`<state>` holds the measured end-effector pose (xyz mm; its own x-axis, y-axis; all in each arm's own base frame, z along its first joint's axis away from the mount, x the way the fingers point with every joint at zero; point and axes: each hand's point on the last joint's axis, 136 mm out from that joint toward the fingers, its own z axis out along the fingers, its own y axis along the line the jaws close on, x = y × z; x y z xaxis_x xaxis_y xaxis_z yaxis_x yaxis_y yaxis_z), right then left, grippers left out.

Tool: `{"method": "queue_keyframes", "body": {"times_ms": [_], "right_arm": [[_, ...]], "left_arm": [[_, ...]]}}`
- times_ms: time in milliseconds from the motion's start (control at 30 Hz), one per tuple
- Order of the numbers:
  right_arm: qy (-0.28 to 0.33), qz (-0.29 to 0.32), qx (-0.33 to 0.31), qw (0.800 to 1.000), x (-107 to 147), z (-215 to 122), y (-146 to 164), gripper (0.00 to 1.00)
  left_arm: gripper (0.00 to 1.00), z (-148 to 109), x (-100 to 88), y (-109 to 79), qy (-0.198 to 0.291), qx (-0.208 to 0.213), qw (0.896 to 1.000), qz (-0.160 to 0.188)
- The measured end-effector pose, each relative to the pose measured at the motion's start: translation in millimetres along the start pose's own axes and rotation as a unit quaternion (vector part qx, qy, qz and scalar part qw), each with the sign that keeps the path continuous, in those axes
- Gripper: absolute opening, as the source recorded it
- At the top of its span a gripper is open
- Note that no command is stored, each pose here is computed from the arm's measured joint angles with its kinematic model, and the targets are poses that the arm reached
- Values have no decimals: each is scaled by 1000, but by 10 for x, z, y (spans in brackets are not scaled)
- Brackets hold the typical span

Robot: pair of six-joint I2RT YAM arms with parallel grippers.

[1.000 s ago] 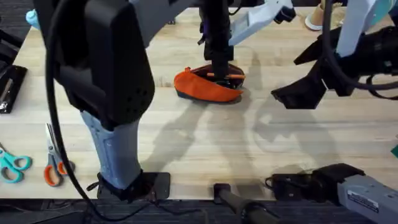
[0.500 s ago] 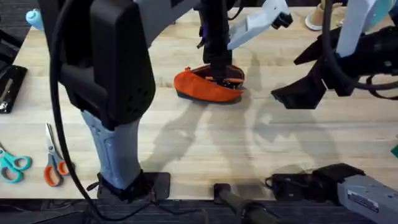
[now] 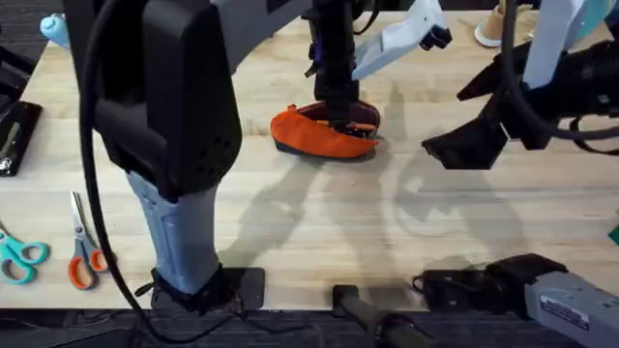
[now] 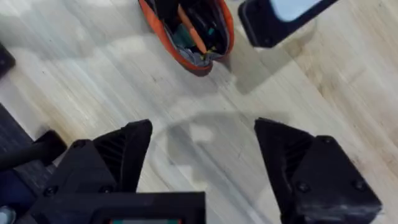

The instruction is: Unzip the bag, pick up the pens from the table one at a time and place them inside, then zip the bag closed.

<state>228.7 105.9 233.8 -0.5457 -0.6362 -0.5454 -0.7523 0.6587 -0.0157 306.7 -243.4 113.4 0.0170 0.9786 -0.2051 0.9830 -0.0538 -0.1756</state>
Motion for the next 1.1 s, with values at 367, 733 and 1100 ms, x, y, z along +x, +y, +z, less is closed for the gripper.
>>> {"method": "queue_keyframes", "body": {"times_ms": [367, 733, 1100], "right_arm": [[0, 0, 0, 1000, 1, 0, 0, 996], [0, 0, 0, 1000, 0, 0, 0, 996], [0, 0, 0, 1000, 0, 0, 0, 996]], "left_arm": [[991, -1, 1, 7, 0, -2, 1000, 2], [993, 0, -23, 43, -4, -9, 1000, 5], [993, -193, -113, 69, -26, -48, 998, 8]]}}
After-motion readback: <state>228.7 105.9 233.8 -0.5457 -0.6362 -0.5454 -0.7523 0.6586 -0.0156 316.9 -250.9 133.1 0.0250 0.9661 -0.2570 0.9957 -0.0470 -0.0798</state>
